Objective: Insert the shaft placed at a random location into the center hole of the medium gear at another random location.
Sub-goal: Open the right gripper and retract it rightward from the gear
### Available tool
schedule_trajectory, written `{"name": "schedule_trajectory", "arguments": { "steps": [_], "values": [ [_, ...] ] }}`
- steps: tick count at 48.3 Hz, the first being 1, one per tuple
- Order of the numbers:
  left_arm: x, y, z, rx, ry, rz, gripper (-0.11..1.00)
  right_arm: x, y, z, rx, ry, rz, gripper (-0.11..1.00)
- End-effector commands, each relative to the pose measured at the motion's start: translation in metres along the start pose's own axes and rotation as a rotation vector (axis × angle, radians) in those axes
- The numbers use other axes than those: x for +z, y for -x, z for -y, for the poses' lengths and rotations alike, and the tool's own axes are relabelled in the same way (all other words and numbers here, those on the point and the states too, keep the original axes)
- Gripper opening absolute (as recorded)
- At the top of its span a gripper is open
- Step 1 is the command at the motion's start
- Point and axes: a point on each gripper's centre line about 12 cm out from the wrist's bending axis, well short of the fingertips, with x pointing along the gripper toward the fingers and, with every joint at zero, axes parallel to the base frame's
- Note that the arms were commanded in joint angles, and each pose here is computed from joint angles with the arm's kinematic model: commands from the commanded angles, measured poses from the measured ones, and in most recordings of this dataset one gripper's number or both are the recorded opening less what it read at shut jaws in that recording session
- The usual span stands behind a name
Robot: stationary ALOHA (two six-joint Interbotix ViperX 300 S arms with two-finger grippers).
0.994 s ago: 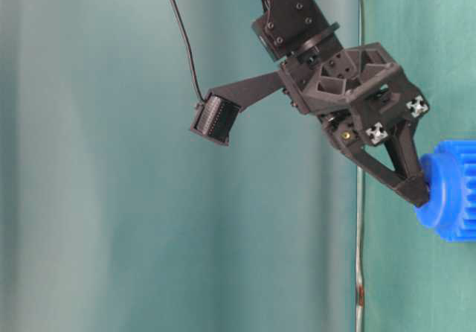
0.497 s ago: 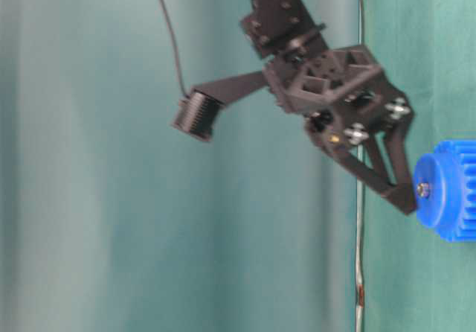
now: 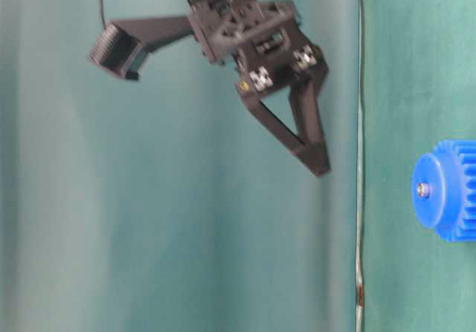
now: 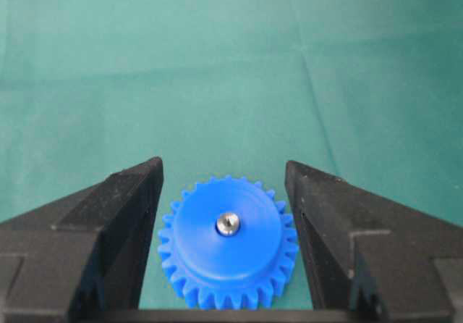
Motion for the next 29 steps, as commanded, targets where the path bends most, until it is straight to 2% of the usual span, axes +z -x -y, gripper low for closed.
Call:
{"name": "schedule_trajectory", "arguments": {
  "steps": [1,29],
  "values": [
    [0.011,-0.002,0.0,-0.002,-0.002,0.028,0.0,0.015,0.014,-0.001,0.003,0.004,0.051,0.69],
    [0.011,-0.002,0.0,-0.002,-0.002,0.028,0.0,-0.006,0.062,0.001,-0.001,-0.018,0.044,0.69]
  ]
}}
